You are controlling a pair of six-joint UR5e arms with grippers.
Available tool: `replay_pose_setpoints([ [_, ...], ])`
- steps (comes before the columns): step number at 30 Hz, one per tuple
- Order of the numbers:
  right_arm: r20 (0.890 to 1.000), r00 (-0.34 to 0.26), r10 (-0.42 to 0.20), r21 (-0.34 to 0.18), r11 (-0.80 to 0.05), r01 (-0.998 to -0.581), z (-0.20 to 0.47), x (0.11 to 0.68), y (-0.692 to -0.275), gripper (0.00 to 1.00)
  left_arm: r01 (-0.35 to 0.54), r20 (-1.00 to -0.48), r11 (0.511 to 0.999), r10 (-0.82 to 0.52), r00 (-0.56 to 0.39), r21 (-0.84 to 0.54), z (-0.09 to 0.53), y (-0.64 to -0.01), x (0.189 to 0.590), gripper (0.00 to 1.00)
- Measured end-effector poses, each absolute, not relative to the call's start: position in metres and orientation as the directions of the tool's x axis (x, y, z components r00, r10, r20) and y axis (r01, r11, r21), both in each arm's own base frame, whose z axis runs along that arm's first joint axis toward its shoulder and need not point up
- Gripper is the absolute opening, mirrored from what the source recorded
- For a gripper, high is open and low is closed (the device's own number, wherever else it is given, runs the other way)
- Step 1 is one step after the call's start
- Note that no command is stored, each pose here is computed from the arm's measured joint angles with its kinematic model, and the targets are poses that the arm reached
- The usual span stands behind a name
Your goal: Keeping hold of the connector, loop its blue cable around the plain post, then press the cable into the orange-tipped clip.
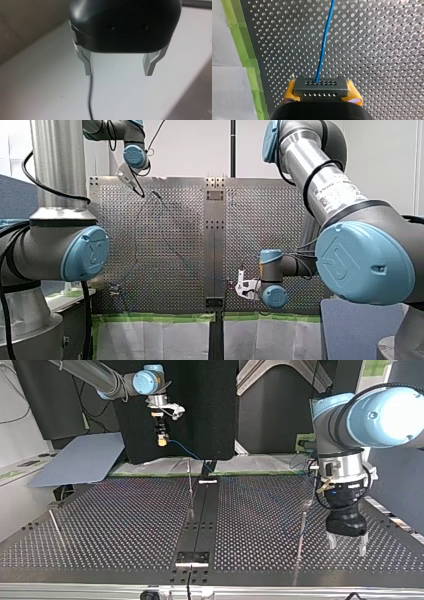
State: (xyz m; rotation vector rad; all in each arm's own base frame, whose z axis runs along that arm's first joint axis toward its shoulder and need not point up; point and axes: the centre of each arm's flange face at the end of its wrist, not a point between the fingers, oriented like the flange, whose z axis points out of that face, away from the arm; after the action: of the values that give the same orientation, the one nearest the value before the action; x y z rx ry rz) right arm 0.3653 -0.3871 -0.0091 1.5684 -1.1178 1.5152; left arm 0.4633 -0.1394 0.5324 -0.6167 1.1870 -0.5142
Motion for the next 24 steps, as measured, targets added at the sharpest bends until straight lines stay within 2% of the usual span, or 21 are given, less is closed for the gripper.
replay_pose_setpoints([
  [14, 0.992, -0.044, -0.121, -0.09, -0.403, -0.911, -0.009, 0.365, -0.387, 0.0, -0.146, -0.804, 0.797, -0.551, 0.225, -0.587, 0.506, -0.146, 0.454, 0.98],
  [24, 0.991, -0.042, -0.124, -0.089, -0.403, -0.911, -0.009, 0.365, -0.387, 0.0, -0.192, -0.876, 0.855, -0.467, 0.12, -0.482, 0.498, -0.159, 0.439, 0.98],
])
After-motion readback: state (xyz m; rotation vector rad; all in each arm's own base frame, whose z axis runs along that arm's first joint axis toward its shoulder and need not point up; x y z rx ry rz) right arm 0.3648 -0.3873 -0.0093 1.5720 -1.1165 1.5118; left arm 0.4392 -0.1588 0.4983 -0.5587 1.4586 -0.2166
